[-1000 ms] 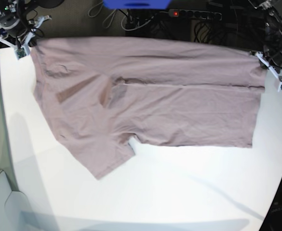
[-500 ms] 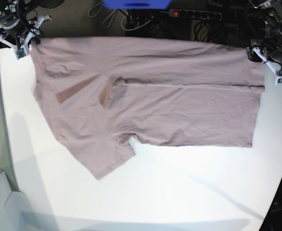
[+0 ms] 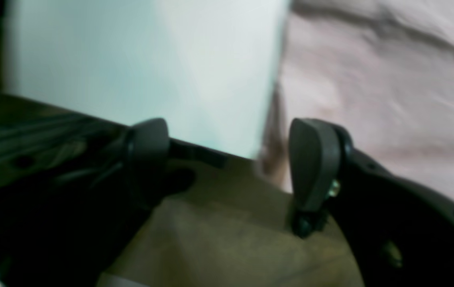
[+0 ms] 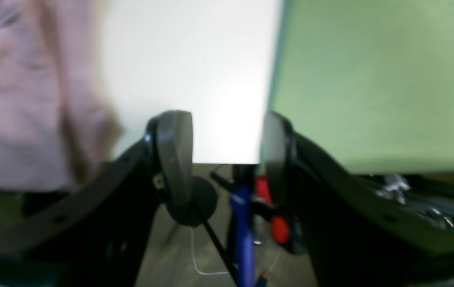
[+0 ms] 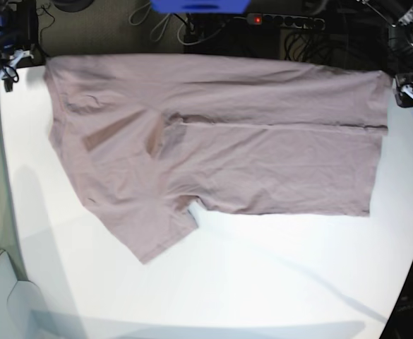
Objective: Layout the t-shirt on the table in an organized manner, then fold the t-shirt properly
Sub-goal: 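Open both grippers and release the folded edge, then move both grippers to the shirt's other long edge and grasp it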
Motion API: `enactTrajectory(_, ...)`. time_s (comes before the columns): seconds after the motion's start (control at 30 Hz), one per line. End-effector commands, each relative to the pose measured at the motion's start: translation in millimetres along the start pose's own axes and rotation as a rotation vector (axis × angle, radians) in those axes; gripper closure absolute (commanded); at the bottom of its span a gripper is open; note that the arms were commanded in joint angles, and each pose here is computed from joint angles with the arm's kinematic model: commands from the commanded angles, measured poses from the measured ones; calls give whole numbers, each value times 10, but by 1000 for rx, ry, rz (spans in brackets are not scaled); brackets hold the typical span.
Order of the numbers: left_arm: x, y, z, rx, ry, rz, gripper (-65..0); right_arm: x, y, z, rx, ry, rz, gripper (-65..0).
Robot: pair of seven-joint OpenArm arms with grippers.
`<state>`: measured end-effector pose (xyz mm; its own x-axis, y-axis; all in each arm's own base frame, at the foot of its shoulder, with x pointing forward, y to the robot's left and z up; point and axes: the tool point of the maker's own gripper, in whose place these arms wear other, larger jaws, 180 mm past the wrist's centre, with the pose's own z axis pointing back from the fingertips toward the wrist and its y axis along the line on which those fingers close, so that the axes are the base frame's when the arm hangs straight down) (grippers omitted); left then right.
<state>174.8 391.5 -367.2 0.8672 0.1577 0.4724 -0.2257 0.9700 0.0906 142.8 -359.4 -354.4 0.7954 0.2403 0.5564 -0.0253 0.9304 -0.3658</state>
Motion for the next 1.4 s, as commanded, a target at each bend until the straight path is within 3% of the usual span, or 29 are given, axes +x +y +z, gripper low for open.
enactTrajectory(0.0, 196, 79, 66, 18, -51, -9, -461, 186, -124, 6, -29, -55, 10, -294)
enactTrajectory(0.2, 704, 31, 131, 9, -174, 4, -461, 867, -223, -110, -61, -225, -27, -334)
enactTrajectory(0.37, 1011, -126, 124, -36, -253, 41, -462, 1608, -51, -409, -49, -313, 33, -358)
enactTrajectory(0.53, 1108, -304, 81, -79, -278, 55, -462, 2202, 223, -945, 22, -288, 62, -358)
enactTrajectory(0.67, 1112, -419, 45, -98, -266, 25, -462, 2581, 518, -1368, 151, -247, 21, -358)
enactTrajectory(0.83, 1050, -362, 49, -85, -254, 25, -462, 2747, 816, -1657, 280, -194, -22, -358)
enactTrajectory(1.0, 1022, -271, 73, -63, -244, 12, -462, 2739, 1074, -1783, 363, -224, -61, -358)
enactTrajectory(1.37, 1050, -321, 60, -75, -250, 14, -462, 2123, 1353, -1918, 419, -104, -65, -355)
